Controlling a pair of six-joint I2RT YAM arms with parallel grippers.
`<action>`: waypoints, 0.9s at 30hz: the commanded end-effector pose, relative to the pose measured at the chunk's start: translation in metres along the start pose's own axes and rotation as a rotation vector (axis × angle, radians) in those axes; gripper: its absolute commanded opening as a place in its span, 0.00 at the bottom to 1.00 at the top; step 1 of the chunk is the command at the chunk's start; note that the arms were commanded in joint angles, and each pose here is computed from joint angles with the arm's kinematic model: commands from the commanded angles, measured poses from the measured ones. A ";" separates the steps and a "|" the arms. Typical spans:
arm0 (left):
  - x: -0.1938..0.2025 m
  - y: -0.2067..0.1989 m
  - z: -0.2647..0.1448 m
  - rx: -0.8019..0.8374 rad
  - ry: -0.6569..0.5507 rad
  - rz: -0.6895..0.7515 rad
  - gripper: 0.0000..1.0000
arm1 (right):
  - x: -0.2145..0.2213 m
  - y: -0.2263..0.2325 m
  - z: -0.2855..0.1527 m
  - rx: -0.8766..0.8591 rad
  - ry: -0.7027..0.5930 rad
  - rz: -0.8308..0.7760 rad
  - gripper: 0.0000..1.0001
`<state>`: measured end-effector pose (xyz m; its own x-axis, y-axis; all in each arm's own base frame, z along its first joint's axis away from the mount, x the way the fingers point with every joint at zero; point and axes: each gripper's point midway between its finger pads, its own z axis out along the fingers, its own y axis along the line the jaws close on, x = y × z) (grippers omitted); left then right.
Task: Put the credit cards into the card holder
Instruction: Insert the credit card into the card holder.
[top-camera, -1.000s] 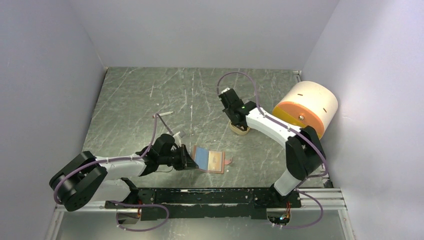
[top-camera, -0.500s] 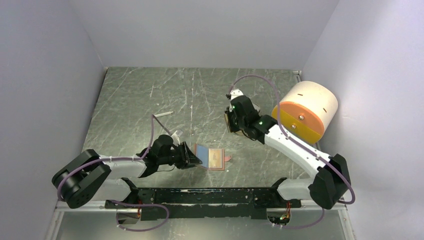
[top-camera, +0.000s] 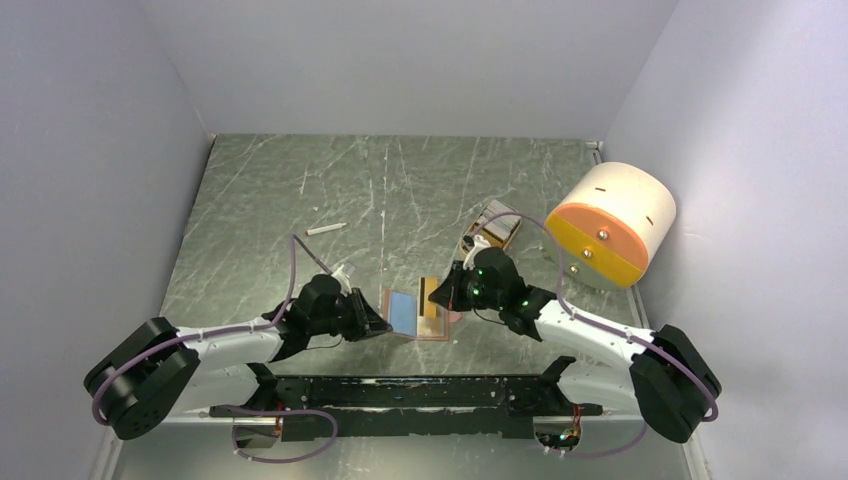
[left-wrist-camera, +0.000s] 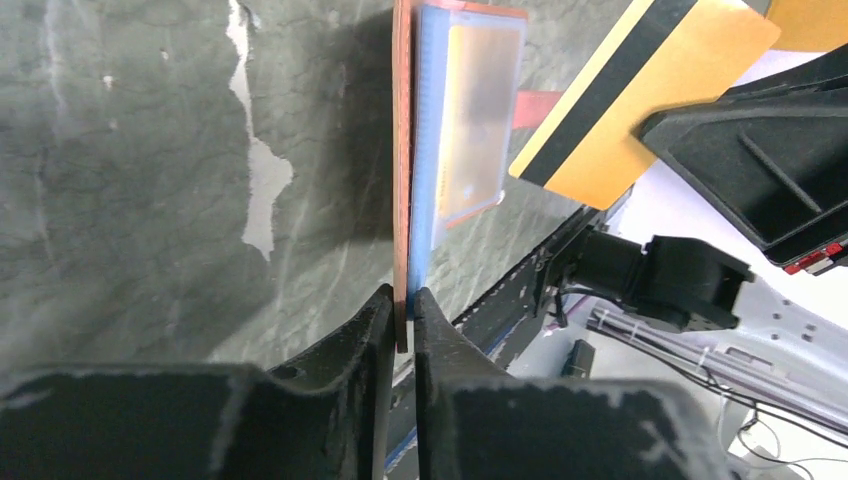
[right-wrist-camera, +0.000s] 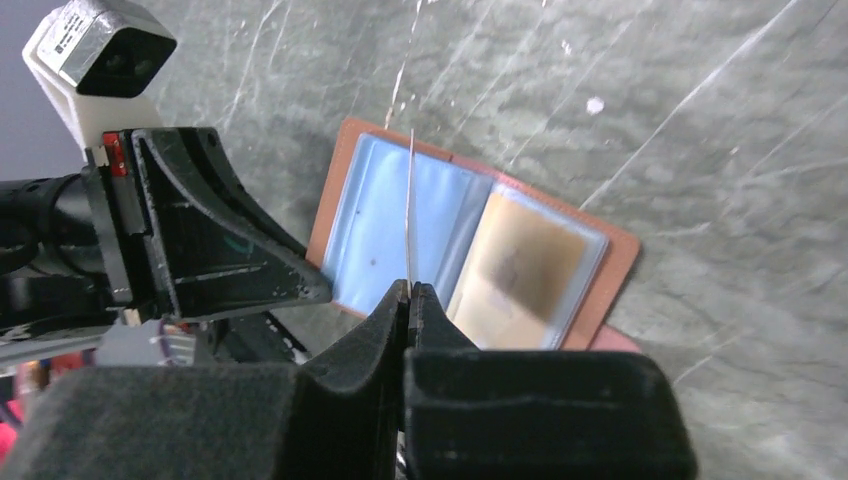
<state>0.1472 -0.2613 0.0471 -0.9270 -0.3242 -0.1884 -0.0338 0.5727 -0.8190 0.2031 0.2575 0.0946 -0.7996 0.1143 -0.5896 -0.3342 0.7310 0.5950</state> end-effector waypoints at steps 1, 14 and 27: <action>0.001 0.012 0.001 -0.031 -0.003 0.011 0.12 | -0.002 0.028 0.001 -0.166 -0.044 0.120 0.00; 0.011 0.025 0.000 -0.040 0.017 -0.015 0.11 | 0.021 -0.001 0.017 -0.119 -0.056 0.227 0.00; 0.013 0.030 0.000 -0.044 0.021 -0.022 0.10 | 0.034 -0.022 0.025 -0.069 -0.065 0.250 0.00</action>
<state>0.1330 -0.2477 0.0192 -0.9363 -0.3151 -0.1550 -0.0761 0.6129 -0.7865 0.1906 0.2630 0.0471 -0.8484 0.3007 -0.4357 -0.1636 0.6338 0.7560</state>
